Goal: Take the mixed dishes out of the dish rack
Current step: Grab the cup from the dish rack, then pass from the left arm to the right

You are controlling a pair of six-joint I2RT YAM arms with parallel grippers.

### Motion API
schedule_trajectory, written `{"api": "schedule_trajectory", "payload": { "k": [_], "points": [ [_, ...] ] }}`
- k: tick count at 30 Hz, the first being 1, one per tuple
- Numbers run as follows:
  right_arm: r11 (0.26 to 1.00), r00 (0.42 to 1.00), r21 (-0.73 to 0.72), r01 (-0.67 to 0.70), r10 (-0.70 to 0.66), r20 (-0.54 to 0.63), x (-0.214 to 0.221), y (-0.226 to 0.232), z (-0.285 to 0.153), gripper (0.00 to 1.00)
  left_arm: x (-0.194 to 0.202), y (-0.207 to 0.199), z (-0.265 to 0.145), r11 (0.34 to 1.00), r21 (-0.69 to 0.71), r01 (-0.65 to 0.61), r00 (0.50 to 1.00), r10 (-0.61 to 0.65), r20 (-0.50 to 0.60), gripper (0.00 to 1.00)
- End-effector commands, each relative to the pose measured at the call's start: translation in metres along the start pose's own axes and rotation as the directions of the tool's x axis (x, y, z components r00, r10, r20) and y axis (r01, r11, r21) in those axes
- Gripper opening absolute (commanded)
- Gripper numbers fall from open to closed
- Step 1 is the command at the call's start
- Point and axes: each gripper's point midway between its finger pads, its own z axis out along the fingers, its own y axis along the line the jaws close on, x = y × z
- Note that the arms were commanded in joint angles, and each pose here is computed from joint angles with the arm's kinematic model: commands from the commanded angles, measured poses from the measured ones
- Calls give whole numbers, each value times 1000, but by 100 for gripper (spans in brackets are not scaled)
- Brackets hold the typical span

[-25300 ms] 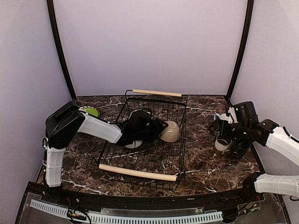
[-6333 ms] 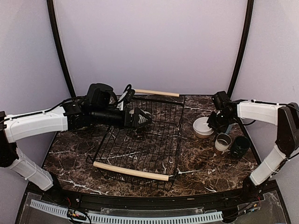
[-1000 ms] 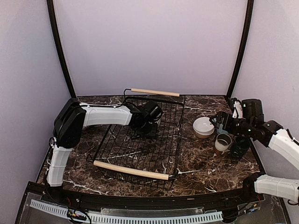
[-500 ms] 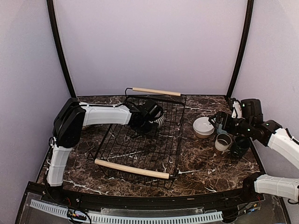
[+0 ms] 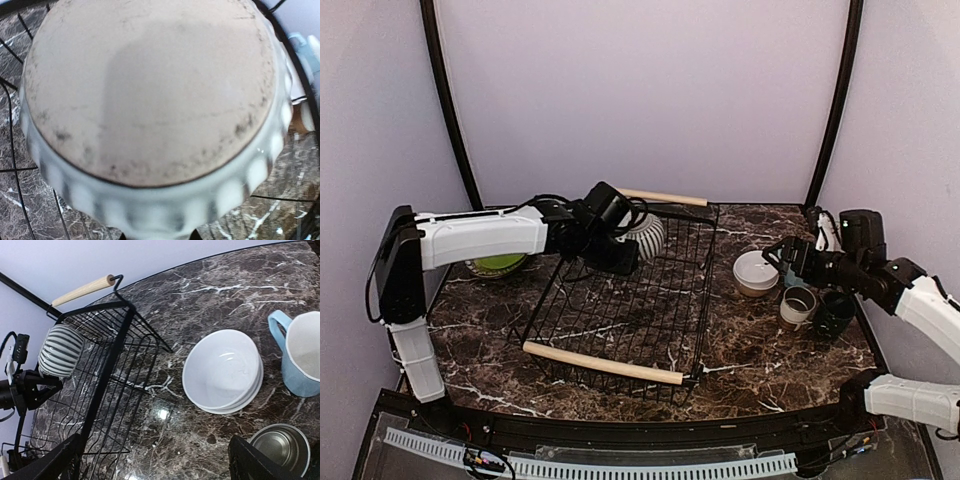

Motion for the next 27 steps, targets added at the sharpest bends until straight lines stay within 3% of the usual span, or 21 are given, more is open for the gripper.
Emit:
{"api": "schedule_trajectory", "payload": {
  "k": [1, 5, 9, 13, 17, 27],
  "points": [
    [973, 998, -228, 41, -29, 57, -22, 50, -14, 99, -47, -52, -76, 943, 332, -21, 979, -49, 200, 1],
    [898, 999, -438, 38, -21, 43, -22, 93, -22, 99, -54, -89, -117, 812, 582, -48, 959, -125, 253, 1],
    [749, 998, -659, 65, -41, 52, -17, 153, -37, 99, -55, -116, -145, 639, 768, -49, 946, -218, 241, 1],
    [645, 994, -756, 108, -82, 72, -10, 200, -46, 98, -53, -135, -162, 465, 884, -38, 939, -285, 190, 1],
    [623, 996, -777, 88, -58, 67, -9, 216, -41, 94, -53, -153, -190, 289, 953, -95, 922, -334, 194, 1],
    [545, 995, -833, 94, -38, 87, -12, 238, -46, 81, -24, -186, -173, 255, 965, -63, 949, -283, 137, 1]
  ]
}}
